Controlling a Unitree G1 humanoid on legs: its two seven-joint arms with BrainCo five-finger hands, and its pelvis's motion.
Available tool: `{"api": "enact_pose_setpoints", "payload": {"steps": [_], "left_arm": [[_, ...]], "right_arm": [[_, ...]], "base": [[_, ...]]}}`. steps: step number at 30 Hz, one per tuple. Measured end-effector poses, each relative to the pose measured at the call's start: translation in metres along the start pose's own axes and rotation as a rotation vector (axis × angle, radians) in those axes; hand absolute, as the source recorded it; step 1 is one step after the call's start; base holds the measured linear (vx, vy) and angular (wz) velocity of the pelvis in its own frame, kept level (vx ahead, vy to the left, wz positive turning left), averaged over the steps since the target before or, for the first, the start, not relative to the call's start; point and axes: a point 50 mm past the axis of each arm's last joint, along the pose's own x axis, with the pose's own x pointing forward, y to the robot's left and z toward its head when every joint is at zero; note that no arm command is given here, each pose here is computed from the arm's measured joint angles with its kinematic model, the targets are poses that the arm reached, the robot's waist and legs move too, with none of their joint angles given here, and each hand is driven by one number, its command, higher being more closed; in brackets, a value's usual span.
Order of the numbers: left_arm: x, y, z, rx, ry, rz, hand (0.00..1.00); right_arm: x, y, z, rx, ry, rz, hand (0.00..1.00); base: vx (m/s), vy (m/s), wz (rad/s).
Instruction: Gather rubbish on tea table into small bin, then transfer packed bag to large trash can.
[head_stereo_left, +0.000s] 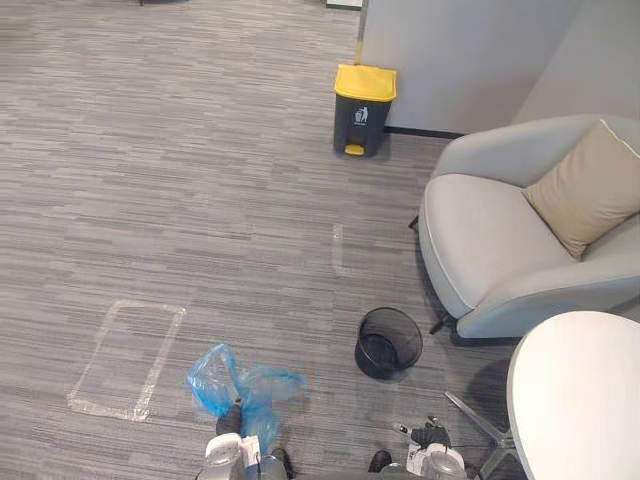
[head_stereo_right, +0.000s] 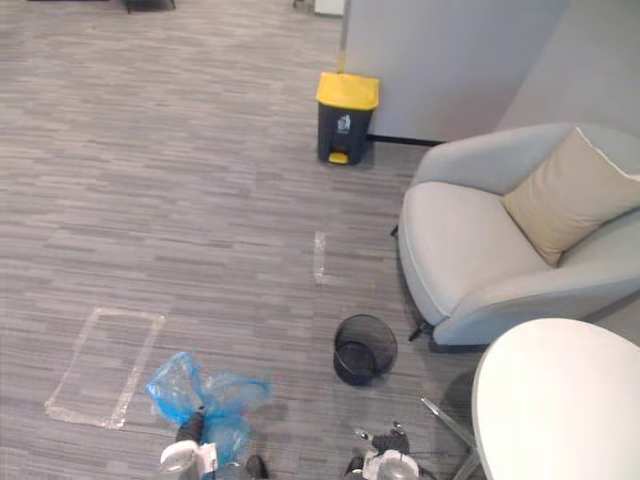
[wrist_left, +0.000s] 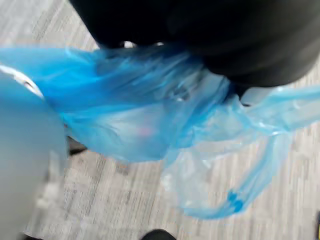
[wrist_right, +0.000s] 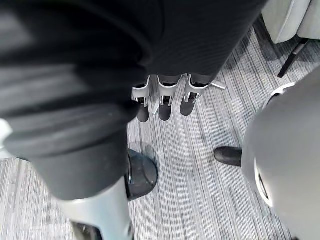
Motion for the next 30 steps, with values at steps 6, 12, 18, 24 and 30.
{"api": "enact_pose_setpoints", "payload": {"steps": [6,12,18,24,30], "left_arm": [[0.000,-0.001,0.004,-0.005,-0.016,-0.001,1.00],[0.001,0.002,0.006,-0.013,-0.016,0.010,1.00],[0.000,-0.026,0.017,-0.047,-0.031,-0.060,1.00],[-0.002,-0.025,0.018,-0.098,-0.042,-0.059,1.00],[0.001,-0.022,0.030,-0.113,-0.083,-0.045,1.00]], "right_arm": [[0.001,-0.007,0.003,0.015,-0.013,-0.022,0.00],[0.002,-0.003,0.010,0.039,-0.034,-0.017,0.00],[0.005,-0.023,0.008,0.068,-0.020,-0.077,0.00],[0.004,-0.004,0.015,0.046,-0.028,-0.023,0.00],[0.006,0.006,0.026,0.032,-0.048,-0.009,0.00]], "base": [[0.09,0.085,0.52],[0.31,-0.015,0.38],[0.61,-0.089,0.51],[0.58,-0.019,-0.16],[0.44,0.253,-0.63]]}}
